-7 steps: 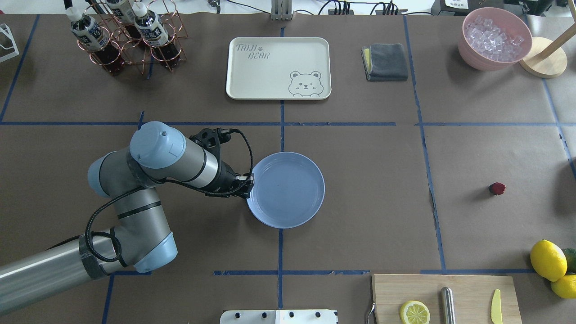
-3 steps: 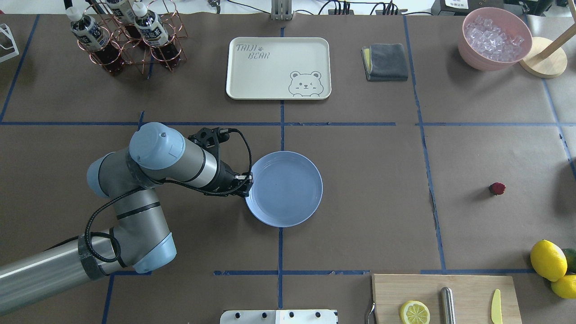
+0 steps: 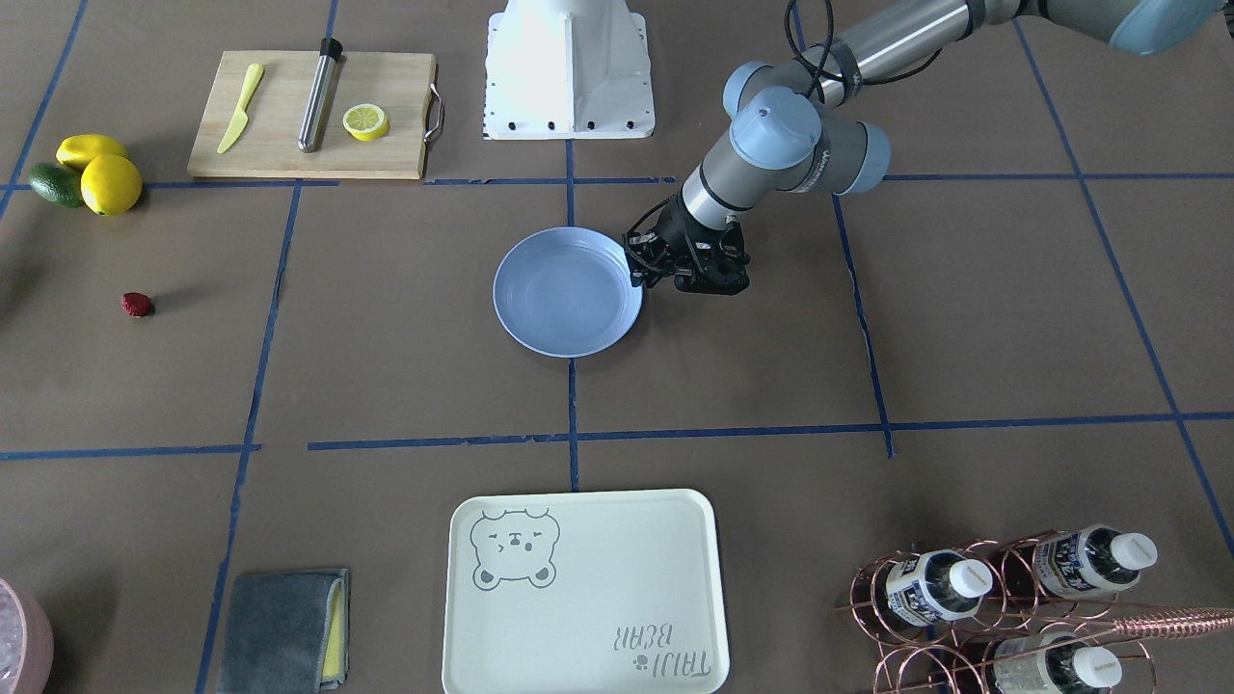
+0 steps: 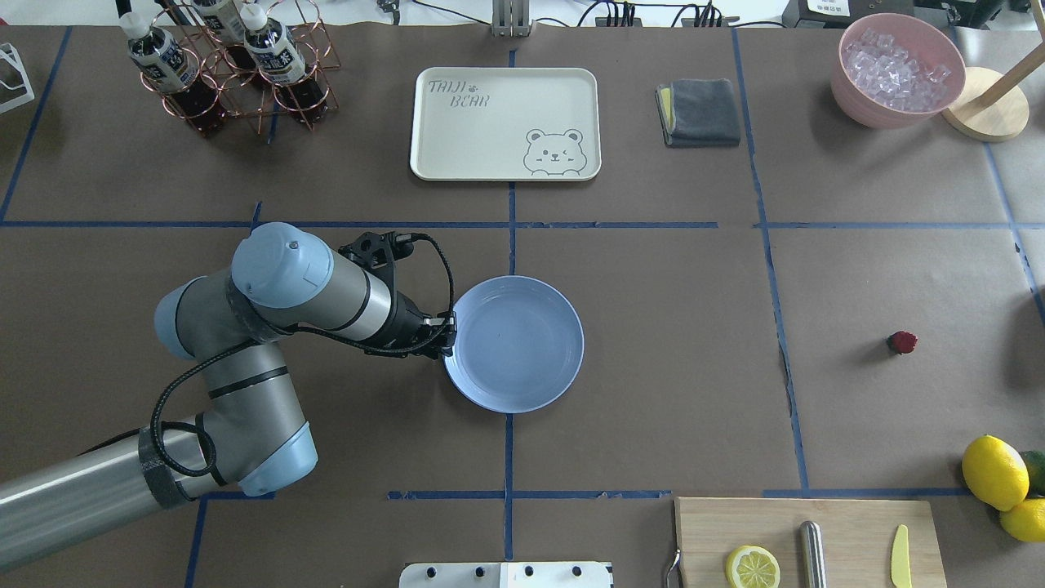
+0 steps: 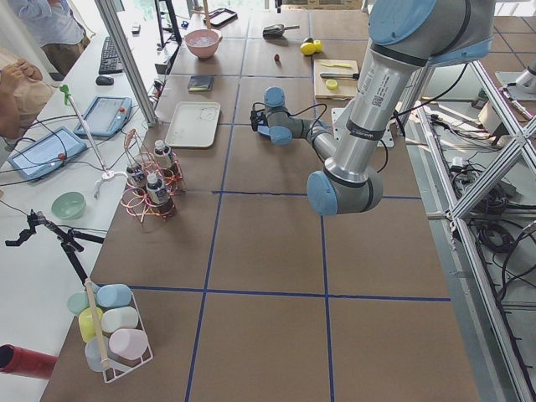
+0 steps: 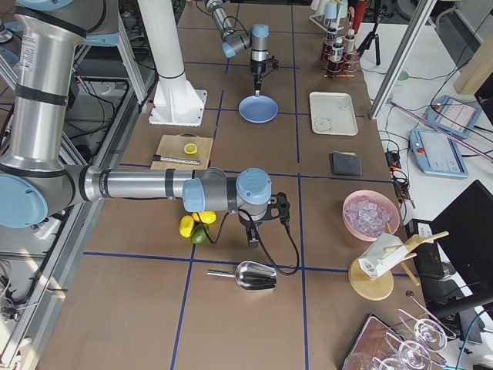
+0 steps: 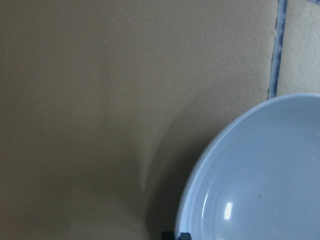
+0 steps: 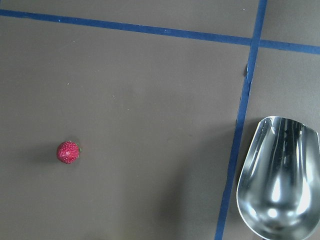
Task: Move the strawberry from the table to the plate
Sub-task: 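Hold the plate with the left gripper while the right gripper moves toward the strawberry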
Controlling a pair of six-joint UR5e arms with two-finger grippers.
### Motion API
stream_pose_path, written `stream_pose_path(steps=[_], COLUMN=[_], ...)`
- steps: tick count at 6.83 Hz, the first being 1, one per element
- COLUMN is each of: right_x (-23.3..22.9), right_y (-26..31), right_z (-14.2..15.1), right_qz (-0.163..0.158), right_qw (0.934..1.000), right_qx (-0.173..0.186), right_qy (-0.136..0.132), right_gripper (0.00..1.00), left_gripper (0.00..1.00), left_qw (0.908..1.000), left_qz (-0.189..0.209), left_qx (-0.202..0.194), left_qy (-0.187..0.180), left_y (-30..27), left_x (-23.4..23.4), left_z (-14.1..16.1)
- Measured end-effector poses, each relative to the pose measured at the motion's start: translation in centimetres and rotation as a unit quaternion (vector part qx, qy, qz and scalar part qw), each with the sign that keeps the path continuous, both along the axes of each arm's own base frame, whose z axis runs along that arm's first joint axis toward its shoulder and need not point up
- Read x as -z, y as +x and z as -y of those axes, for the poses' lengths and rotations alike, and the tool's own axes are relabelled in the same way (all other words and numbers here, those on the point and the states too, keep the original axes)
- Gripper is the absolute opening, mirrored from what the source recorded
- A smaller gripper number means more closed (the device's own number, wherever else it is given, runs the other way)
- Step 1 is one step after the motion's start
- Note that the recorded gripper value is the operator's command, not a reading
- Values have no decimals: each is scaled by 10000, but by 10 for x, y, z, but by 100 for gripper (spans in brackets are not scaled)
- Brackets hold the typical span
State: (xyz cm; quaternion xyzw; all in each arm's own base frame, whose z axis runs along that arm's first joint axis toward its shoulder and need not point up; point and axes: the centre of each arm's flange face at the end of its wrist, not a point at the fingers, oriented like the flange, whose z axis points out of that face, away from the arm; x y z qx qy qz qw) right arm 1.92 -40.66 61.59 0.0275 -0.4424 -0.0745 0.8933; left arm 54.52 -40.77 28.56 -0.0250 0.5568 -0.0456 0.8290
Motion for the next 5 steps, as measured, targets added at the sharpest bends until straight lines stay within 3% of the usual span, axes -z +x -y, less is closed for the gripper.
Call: stream_pose_path(steps=[1,3,4,5], right_x=[2,14,20,25], right_y=[-4,-46,-82,-121], right_z=[0,7,8,6], right_qz=[98,56,-91,-244], right_qw=[9999,9993,9993,9989], right_qx=[-28,-177,-227,-287], right_qy=[-94,-322,-291,-271], right_gripper=[100,100,100,100], left_gripper=[69,71,80,100], left_qw=[9999,9991,9985,9980], left_qz=[-105,-384,-475,-549], left_qx=[20,79,88,99], left_qy=[52,190,247,300], left_y=[-8,-36,-44,-49], left_x=[10,34,41,47], left_z=[0,-6,-10,-12])
